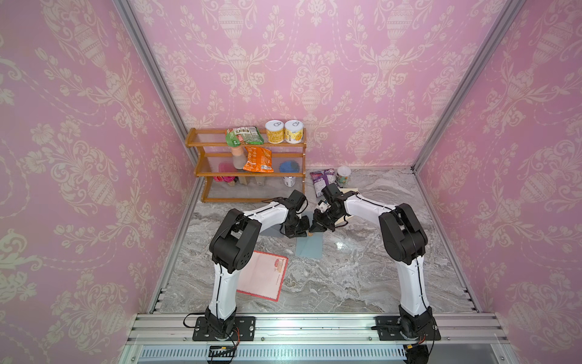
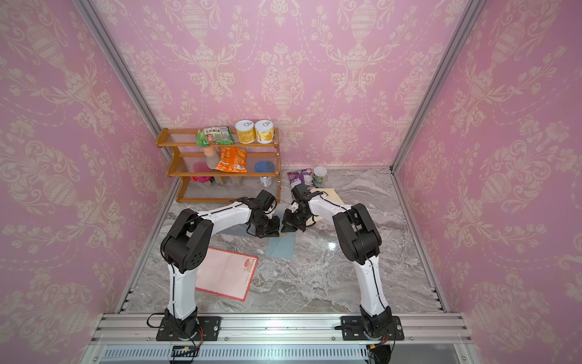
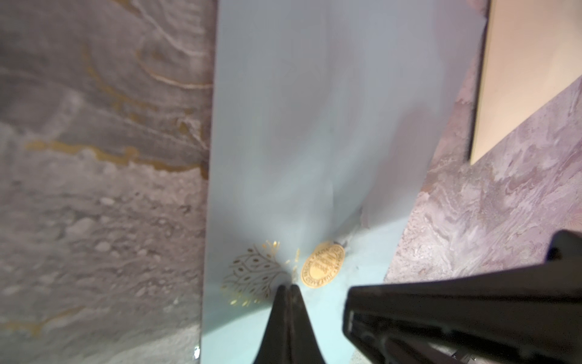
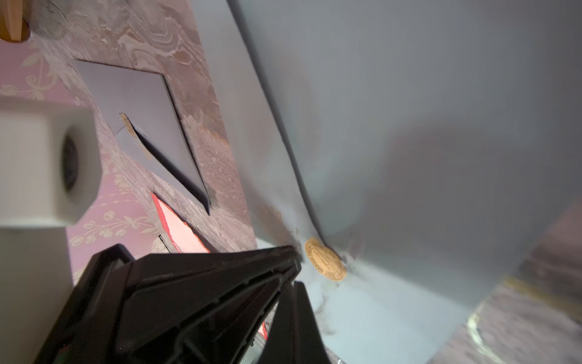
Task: Fold the letter paper in half and place it into the envelope
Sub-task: Fold the envelope flap on the envelope.
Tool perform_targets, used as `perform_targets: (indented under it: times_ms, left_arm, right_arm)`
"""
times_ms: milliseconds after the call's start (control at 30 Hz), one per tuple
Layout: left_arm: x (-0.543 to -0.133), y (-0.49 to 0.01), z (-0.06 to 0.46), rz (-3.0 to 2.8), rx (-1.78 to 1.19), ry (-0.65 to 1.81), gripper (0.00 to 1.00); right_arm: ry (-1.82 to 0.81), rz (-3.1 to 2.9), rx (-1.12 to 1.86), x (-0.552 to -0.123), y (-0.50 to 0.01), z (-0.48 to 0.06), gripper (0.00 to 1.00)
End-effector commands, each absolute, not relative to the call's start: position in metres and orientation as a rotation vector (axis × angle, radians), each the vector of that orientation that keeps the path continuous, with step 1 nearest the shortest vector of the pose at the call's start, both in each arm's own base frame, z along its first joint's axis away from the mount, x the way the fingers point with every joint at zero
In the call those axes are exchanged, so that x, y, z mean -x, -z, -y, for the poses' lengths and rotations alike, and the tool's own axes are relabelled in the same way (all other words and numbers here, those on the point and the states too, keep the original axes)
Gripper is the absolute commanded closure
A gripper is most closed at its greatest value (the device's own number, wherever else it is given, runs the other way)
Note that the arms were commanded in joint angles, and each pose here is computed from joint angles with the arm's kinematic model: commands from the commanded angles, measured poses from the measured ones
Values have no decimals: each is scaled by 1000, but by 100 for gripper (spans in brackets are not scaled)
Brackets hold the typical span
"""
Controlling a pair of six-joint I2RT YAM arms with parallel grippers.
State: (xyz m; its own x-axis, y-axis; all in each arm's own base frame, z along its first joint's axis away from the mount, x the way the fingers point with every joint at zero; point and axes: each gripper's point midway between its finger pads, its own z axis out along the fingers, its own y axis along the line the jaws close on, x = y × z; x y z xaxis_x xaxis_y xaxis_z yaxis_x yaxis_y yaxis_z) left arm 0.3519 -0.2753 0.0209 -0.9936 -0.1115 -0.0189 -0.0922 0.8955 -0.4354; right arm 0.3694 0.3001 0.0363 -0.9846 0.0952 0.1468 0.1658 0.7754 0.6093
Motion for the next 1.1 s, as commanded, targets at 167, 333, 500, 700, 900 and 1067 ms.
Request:
perform_targets:
  times_ms: [167,333,500,700,900,1067]
  left_arm:
    - [-333,-4,255,-3107,178,539,100]
    - [-332,-4,253,-3108,185,524,100]
    - [-331,-5,250,-3109,177,512,100]
    - [-331,-9,251,-3113,129,501,100]
    - [-338,-15,264,-3096,118,562,100]
    - [-344,-11,281,-3102,100,588,100]
  right_arm:
    - [748,2913,238,-363,-9,-280,100]
    - [489,2975,233,-362,0,-245,100]
    - [399,3003,276,-371,2,-222,100]
    - [517,2947,325,-384,8,-228,100]
    - [558,2921,350,-383,10,-234,100]
    - [548,2918,360,-381,11,-232,100]
